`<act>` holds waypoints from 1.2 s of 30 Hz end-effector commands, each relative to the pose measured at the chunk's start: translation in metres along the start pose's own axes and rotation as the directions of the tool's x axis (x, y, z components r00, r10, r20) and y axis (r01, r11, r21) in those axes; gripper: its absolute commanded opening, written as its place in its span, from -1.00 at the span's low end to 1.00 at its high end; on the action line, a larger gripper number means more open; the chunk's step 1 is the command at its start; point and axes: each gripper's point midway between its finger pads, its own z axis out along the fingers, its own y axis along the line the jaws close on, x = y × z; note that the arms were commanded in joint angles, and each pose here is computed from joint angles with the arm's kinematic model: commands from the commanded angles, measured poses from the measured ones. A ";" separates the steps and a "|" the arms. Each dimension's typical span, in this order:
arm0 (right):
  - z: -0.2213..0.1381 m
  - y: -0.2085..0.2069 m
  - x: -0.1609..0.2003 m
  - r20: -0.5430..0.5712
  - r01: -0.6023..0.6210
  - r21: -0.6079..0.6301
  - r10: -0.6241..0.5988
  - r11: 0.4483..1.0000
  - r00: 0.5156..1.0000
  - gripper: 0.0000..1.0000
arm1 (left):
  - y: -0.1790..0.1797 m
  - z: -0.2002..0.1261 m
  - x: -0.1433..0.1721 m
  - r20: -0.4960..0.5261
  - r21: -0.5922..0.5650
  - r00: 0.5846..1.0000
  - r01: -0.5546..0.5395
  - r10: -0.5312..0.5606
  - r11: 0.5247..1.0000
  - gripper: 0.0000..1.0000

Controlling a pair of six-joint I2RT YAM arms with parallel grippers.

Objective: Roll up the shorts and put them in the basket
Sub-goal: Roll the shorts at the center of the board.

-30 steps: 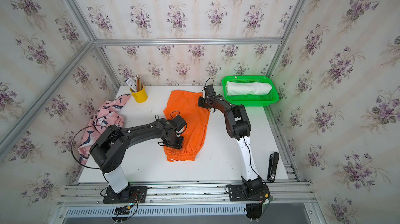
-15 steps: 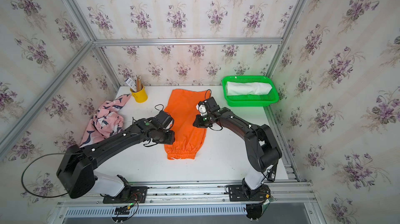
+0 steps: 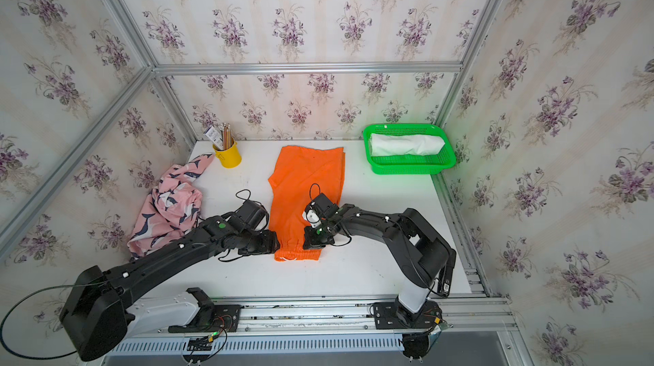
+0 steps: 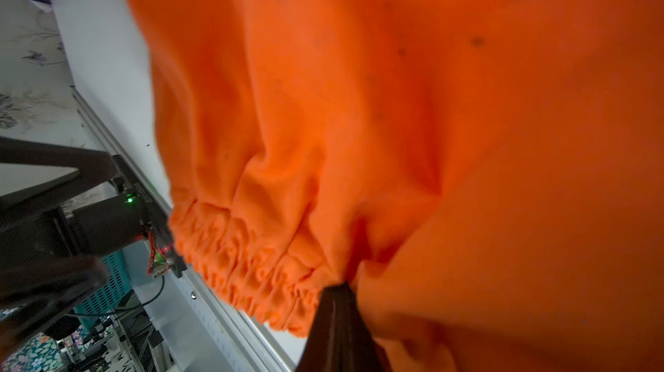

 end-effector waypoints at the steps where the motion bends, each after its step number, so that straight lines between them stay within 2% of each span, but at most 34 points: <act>1: 0.012 -0.016 -0.002 0.014 -0.004 0.050 0.003 0.999 1.000 -1.00 | -0.019 0.008 -0.010 0.017 0.088 1.000 -0.015 0.014 0.996 0.40; 8: 0.012 -0.024 0.006 -0.003 0.005 0.077 -0.005 0.997 1.000 -1.00 | -0.015 0.038 -0.006 -0.027 0.089 0.999 0.023 -0.020 0.996 0.34; 12: 0.007 -0.024 0.006 0.003 0.015 0.091 -0.016 0.996 1.000 -1.00 | -0.009 0.049 -0.004 -0.046 0.063 0.998 0.045 -0.042 0.997 0.21; 13: 0.006 -0.025 0.006 0.005 0.021 0.095 -0.022 0.995 1.000 -1.00 | -0.004 0.057 0.000 -0.068 0.045 0.996 0.057 -0.054 0.997 0.13; 14: 0.004 -0.023 0.005 0.011 0.033 0.092 -0.034 0.995 0.999 -1.00 | -0.004 0.059 0.001 -0.072 0.049 0.996 0.060 -0.057 0.997 -0.03; 17: -0.008 -0.016 -0.001 0.057 0.084 0.100 -0.090 0.991 0.994 -0.83 | -0.011 0.059 -0.001 -0.070 0.083 0.997 0.049 -0.043 0.995 -0.40; 21: -0.034 -0.002 -0.016 0.159 0.224 0.186 -0.254 0.957 0.954 -0.66 | -0.017 0.049 -0.005 -0.066 0.087 0.997 0.043 -0.038 0.995 -0.66; 24: -0.054 0.011 -0.024 0.226 0.330 0.268 -0.393 0.905 0.891 -0.32 | -0.024 0.029 -0.014 -0.023 0.105 0.999 0.049 -0.047 0.993 -0.69; 27: -0.068 0.023 -0.031 0.281 0.431 0.374 -0.543 0.821 0.791 -0.16 | -0.027 0.015 -0.018 -0.024 0.107 0.997 0.075 -0.073 0.991 -0.68; 31: -0.072 0.053 -0.026 0.333 0.588 0.493 -0.763 0.642 0.554 0.03 | -0.030 -0.005 -0.025 -0.015 0.115 0.993 0.118 -0.117 0.986 -0.65; 36: -0.067 0.078 -0.014 0.375 0.652 0.590 -0.877 0.476 0.300 0.21 | -0.040 -0.014 -0.027 -0.043 0.177 0.989 0.146 -0.141 0.973 -0.64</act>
